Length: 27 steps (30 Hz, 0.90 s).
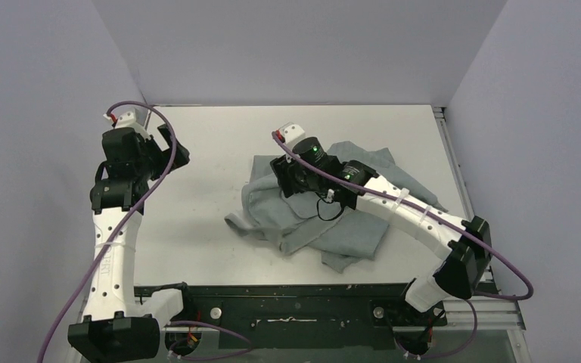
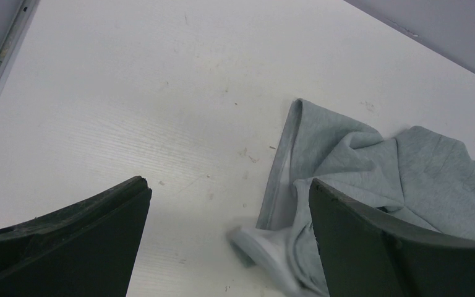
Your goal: Zip up the jacket
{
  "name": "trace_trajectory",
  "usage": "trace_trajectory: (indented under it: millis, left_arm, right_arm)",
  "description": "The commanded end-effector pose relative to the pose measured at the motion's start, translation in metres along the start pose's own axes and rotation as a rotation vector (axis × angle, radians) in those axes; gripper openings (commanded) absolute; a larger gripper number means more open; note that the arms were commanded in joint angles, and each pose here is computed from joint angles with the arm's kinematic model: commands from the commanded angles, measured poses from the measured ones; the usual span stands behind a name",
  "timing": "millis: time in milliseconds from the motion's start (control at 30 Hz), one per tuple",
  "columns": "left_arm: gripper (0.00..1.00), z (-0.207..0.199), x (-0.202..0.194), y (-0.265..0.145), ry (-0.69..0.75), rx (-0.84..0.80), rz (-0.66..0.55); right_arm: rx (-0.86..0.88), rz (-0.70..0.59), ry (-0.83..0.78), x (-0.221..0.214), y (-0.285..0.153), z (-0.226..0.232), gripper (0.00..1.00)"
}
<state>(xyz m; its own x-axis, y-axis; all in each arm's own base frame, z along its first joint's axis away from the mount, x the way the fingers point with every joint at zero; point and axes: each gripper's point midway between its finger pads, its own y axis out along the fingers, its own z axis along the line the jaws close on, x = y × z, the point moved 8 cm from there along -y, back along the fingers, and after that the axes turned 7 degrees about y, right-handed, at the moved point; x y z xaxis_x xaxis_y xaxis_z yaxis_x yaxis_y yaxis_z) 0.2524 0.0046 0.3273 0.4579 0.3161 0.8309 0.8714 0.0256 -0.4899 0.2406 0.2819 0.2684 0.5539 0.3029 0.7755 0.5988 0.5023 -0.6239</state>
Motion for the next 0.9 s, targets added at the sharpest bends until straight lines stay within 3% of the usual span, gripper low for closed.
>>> trace_trajectory:
  millis: [0, 67, 167, 333, 533, 867]
  left_arm:
    - [0.97, 0.001, 0.001, -0.002, -0.008, 0.002, -0.032]
    - [0.97, 0.001, -0.003, 0.000, -0.016, -0.005, -0.022]
    - [0.97, 0.000, -0.010, 0.005, -0.030, -0.034, 0.007]
    - [0.97, -0.001, -0.024, 0.019, -0.080, -0.062, 0.090]
    - [0.97, -0.005, -0.053, 0.027, -0.169, -0.111, 0.168]
    - [0.97, -0.040, -0.142, -0.008, -0.165, -0.131, 0.332]
  right_arm:
    - [-0.013, -0.295, 0.126, 0.056, -0.052, -0.010, 0.65]
    - [-0.023, -0.297, 0.146, 0.054, -0.059, -0.018, 0.74]
    - [-0.033, -0.303, 0.203, 0.048, -0.068, -0.036, 0.79]
    - [-0.051, -0.259, 0.344, 0.030, -0.067, -0.073, 0.81]
    - [-0.036, -0.182, 0.373, 0.013, -0.053, -0.074, 0.83]
    - [-0.004, -0.175, 0.403, 0.011, -0.039, -0.072, 0.85]
